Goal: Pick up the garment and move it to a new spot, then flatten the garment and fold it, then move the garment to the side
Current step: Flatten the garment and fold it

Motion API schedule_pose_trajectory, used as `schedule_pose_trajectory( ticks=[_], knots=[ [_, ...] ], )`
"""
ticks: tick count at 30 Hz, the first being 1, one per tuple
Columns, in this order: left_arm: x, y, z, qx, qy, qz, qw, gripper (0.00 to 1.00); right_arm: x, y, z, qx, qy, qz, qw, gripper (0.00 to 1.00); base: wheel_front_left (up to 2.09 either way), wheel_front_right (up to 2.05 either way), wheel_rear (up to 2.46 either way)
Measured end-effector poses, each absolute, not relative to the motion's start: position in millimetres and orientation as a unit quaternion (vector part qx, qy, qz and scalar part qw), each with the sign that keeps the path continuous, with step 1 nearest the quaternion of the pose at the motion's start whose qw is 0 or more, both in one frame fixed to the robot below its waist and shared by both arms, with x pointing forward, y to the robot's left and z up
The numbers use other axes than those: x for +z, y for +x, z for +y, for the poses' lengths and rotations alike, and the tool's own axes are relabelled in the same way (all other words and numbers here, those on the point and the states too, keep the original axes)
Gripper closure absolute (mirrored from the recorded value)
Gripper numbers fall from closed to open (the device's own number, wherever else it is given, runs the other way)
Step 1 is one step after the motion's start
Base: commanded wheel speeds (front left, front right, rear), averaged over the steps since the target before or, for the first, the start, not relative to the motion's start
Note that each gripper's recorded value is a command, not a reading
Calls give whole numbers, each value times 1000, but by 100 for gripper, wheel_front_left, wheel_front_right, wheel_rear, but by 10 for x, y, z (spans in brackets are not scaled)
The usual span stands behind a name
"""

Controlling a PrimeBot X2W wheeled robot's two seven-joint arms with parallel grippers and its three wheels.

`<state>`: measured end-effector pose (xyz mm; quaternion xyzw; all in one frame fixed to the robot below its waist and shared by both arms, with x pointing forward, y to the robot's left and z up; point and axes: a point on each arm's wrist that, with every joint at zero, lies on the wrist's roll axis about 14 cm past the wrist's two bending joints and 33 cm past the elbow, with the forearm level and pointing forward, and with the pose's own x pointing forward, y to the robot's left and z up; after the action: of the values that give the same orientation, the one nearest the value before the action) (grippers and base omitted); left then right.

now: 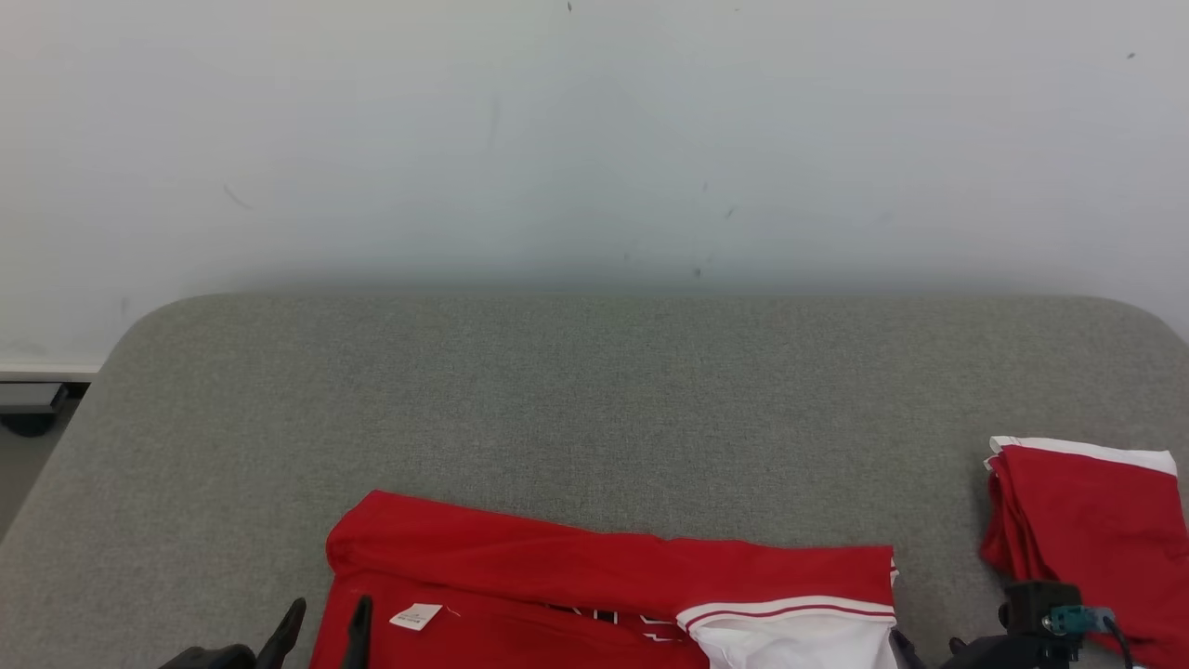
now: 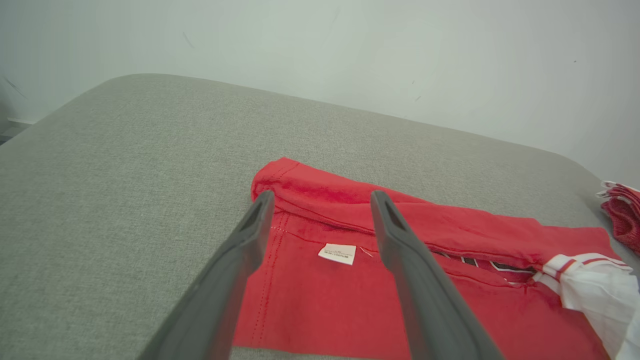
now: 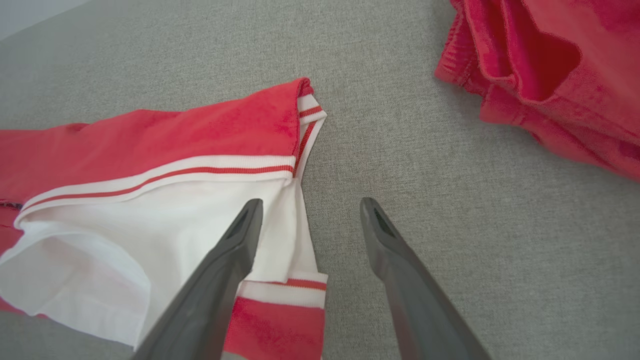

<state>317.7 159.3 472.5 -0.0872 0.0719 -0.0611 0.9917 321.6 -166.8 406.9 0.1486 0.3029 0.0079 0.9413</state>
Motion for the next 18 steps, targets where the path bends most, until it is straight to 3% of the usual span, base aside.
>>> schedule_pose_trajectory(
  ticks=[18],
  knots=[
    [4725, 3136, 1602, -57, -88, 82, 991, 0, 3870, 3253, -1492, 20, 130, 401, 906, 0, 0, 0, 0]
  ],
)
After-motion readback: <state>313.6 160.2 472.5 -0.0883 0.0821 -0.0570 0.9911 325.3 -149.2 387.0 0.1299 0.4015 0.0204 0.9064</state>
